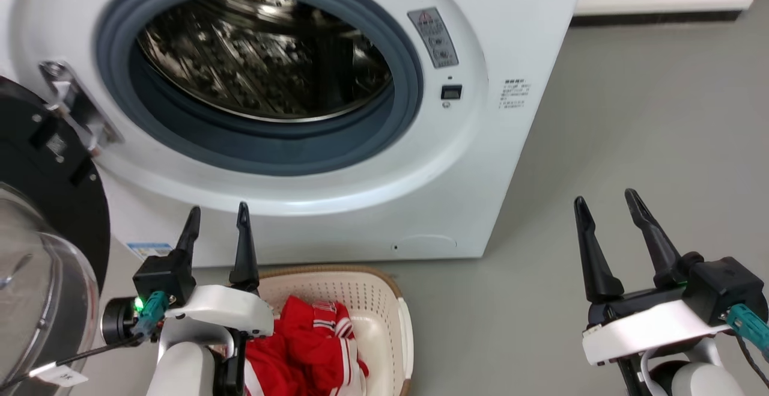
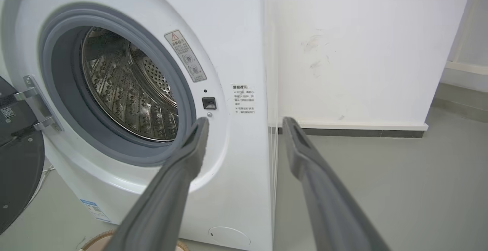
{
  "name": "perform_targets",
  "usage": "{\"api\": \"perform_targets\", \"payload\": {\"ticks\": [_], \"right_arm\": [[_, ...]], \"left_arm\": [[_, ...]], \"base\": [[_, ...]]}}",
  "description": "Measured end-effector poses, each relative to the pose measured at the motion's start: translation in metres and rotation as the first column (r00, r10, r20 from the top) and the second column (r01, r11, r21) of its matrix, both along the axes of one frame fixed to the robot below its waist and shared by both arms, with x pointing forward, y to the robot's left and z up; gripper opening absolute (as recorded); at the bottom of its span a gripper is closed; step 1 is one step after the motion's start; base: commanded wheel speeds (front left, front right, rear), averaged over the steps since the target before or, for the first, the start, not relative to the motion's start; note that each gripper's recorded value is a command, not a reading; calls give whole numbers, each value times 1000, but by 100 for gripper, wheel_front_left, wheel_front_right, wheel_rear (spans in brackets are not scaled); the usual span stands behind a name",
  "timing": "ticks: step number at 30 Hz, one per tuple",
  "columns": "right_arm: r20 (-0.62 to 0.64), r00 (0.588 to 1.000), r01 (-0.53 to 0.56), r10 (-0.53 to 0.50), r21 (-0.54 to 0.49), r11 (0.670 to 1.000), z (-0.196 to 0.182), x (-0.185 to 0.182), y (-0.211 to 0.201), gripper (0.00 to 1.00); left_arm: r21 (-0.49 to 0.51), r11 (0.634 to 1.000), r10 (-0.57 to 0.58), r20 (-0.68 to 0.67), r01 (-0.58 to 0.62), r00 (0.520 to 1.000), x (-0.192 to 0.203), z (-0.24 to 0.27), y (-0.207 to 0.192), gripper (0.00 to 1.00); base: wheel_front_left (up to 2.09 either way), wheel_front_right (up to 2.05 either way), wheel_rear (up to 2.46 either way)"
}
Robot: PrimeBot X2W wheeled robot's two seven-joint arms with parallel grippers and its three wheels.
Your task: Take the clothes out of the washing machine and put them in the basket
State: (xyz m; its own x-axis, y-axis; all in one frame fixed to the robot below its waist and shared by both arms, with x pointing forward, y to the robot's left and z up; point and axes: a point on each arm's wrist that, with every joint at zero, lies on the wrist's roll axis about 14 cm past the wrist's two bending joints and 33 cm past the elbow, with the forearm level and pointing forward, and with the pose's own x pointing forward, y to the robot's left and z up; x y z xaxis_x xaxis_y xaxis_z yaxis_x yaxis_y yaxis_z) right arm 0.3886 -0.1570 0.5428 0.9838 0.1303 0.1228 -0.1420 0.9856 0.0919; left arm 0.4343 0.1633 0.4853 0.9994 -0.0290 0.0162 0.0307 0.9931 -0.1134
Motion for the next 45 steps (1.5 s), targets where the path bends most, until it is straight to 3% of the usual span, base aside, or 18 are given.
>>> {"api": "perform_targets", "payload": {"ticks": [5, 9, 18, 37, 38, 41, 45], "right_arm": [[32, 999, 5, -4, -5, 1000, 14, -13, -1, 100], [32, 999, 8, -8, -7, 1000, 15, -25, -2, 100], [14, 1000, -15, 15, 1, 1000, 11, -38, 5, 100], [-5, 1000, -15, 15, 9, 1000, 4, -40, 6, 100], [-15, 1000, -14, 14, 8, 1000, 1, -41, 5, 0], [-51, 999, -13, 13, 14, 1000, -10, -43, 5, 0], [-69, 997, -9, 15, 93, 996, -14, -43, 3, 0]], "left_arm": [[44, 999, -22, 163, 15, 986, -16, 54, -6, 100], [81, 997, -37, 220, 19, 975, -34, 72, -9, 100], [92, 996, -20, 159, 6, 987, -61, 61, -1, 100], [113, 994, -6, 120, -8, 993, -59, 54, 7, 100], [113, 994, -6, 109, -6, 994, -60, 50, 7, 0], [100, 995, -2, 55, -4, 998, -64, 33, 7, 0], [24, 1000, 16, 12, -16, 1000, -64, 25, 12, 0]], "base": [[0, 0, 0], [0, 0, 0], [0, 0, 0], [0, 0, 0], [0, 0, 0], [0, 0, 0], [0, 0, 0]]}}
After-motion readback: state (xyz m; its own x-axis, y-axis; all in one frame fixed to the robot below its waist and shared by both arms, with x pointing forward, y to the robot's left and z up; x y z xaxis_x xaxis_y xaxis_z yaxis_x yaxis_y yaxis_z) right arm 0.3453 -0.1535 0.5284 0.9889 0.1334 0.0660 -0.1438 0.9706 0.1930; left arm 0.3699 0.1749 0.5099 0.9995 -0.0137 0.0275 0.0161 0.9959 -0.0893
